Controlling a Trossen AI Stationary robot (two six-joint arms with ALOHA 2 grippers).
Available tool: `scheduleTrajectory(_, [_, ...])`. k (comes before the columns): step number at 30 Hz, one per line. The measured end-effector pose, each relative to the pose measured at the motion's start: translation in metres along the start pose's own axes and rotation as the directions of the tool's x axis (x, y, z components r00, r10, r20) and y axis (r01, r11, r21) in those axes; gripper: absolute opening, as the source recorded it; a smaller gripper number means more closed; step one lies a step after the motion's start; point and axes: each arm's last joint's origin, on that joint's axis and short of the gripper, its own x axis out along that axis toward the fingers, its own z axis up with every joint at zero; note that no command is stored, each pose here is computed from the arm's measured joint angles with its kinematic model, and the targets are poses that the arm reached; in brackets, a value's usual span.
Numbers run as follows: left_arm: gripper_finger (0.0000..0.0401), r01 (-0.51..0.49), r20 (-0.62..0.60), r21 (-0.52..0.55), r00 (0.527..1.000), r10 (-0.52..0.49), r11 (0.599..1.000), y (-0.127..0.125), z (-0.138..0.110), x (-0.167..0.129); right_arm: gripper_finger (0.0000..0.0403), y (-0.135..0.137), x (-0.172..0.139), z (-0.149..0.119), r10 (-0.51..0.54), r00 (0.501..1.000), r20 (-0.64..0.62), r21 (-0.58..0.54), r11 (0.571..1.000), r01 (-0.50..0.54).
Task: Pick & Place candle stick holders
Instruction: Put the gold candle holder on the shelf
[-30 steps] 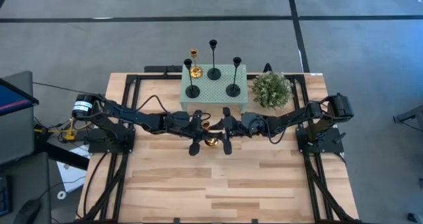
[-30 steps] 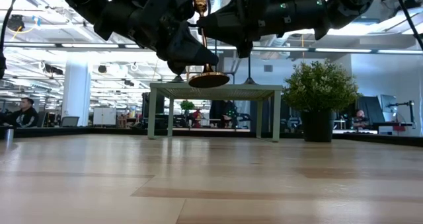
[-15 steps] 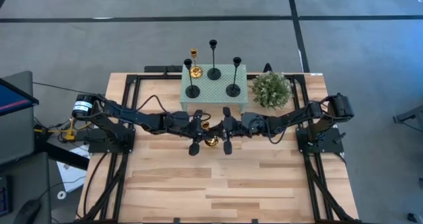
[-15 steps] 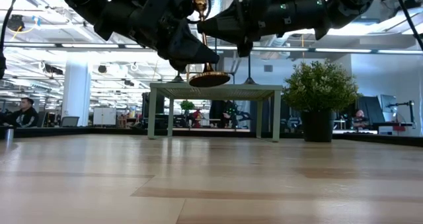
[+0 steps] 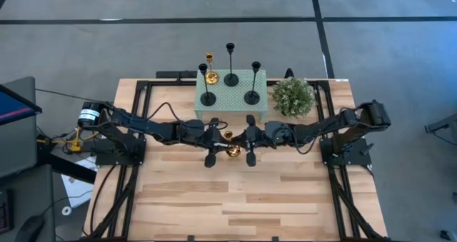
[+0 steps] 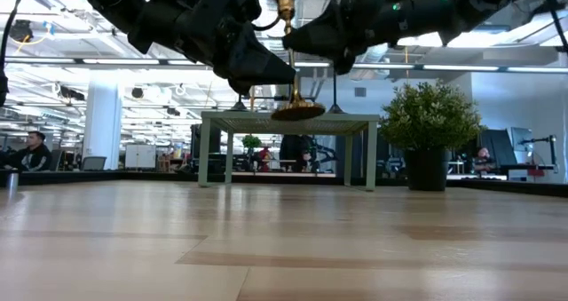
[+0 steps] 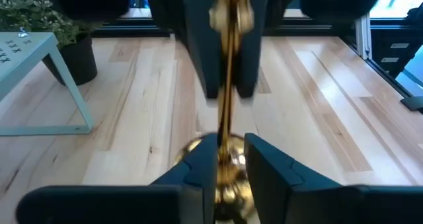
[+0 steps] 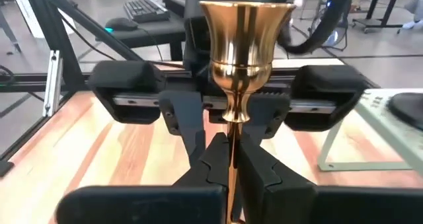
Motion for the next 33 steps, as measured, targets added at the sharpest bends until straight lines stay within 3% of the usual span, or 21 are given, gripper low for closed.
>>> scheduleTrajectory(13, [0.015, 0.001, 0.001, -0.001, 1.0, -0.001, 1.0, 0.001, 0.0, 0.0, 0.0, -0.002, -0.038, 0.019, -0.193, 0.974, -0.116, -0.069, 0.98, 0.186])
scheduleTrajectory(22, [0.0141, -0.001, 0.041, 0.0, 0.999, 0.001, 1.0, 0.0, 0.019, -0.023, 0.0, 0.009, -0.082, 0.036, -0.331, 0.931, -0.153, -0.141, 0.94, 0.311])
scheduleTrajectory(33, [0.012, 0.031, 0.005, -0.078, 1.0, -0.03, 0.996, -0.008, 0.039, -0.075, 0.0, 0.009, -0.151, 0.062, -0.502, 0.864, -0.051, -0.177, 0.856, 0.486])
